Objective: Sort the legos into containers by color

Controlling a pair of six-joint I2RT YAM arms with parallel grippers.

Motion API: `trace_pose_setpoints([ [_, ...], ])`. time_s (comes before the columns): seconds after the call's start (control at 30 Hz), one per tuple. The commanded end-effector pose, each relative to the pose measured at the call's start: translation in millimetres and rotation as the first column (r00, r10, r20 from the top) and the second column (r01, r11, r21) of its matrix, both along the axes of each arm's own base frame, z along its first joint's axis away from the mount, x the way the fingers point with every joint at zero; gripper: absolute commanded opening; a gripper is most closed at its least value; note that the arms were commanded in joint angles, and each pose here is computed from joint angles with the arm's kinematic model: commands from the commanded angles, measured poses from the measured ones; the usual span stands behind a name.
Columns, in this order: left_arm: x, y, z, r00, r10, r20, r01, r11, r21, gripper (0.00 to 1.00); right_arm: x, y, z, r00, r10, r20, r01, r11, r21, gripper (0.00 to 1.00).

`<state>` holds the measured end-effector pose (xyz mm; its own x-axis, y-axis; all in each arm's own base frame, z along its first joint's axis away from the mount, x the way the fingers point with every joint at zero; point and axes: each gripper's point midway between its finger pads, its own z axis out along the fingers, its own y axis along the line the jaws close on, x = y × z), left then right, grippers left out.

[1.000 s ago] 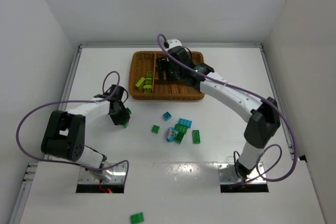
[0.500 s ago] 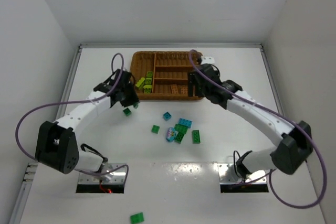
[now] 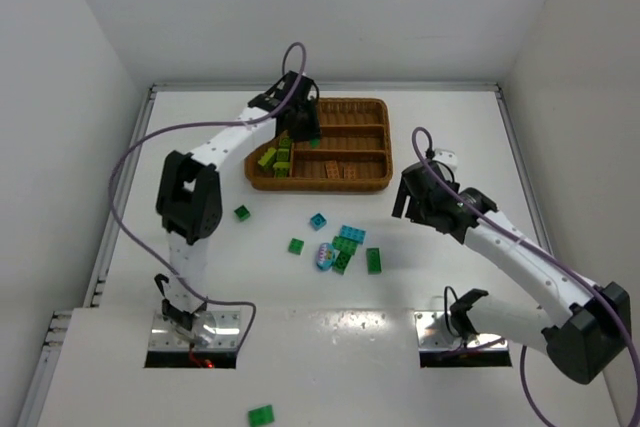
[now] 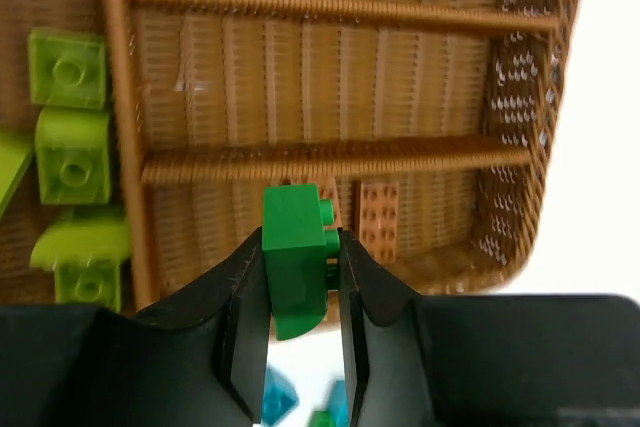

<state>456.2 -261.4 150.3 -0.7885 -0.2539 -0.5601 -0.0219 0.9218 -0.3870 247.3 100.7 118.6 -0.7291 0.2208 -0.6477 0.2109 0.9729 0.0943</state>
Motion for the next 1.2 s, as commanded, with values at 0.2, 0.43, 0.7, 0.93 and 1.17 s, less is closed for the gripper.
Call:
trace_pose_setpoints([
  [0.2, 78, -56, -17, 0.995, -0.068, 0.079, 0.072, 0.997, -0.043, 0.19, -22, 7, -2, 0.997, 0.044, -0.058, -0.041, 0.998, 0.043, 0.78],
  [0.43, 85, -63, -36, 0.992, -0.102, 0.069, 0.105, 0.994, -0.036, 0.70, -44, 33, -26, 0.977, 0.164, -0.138, -0.141, 0.977, 0.163, 0.84],
  [0.7, 65, -50, 41, 0.981, -0.103, 0.164, 0.112, 0.992, -0.052, 0.75, -49, 67, -60, 0.937, 0.284, -0.205, -0.244, 0.949, 0.198, 0.84],
  [0.93, 19, 4, 74, 0.985, -0.045, 0.166, 0.047, 0.999, -0.009, 0.75, -69, 84, -91, 0.892, 0.363, -0.268, -0.312, 0.925, 0.216, 0.83],
  [1.17, -29, 45, 91, 0.985, 0.003, 0.171, -0.003, 1.000, 0.001, 0.75, -76, 85, -118, 0.878, 0.354, -0.322, -0.323, 0.935, 0.149, 0.69],
])
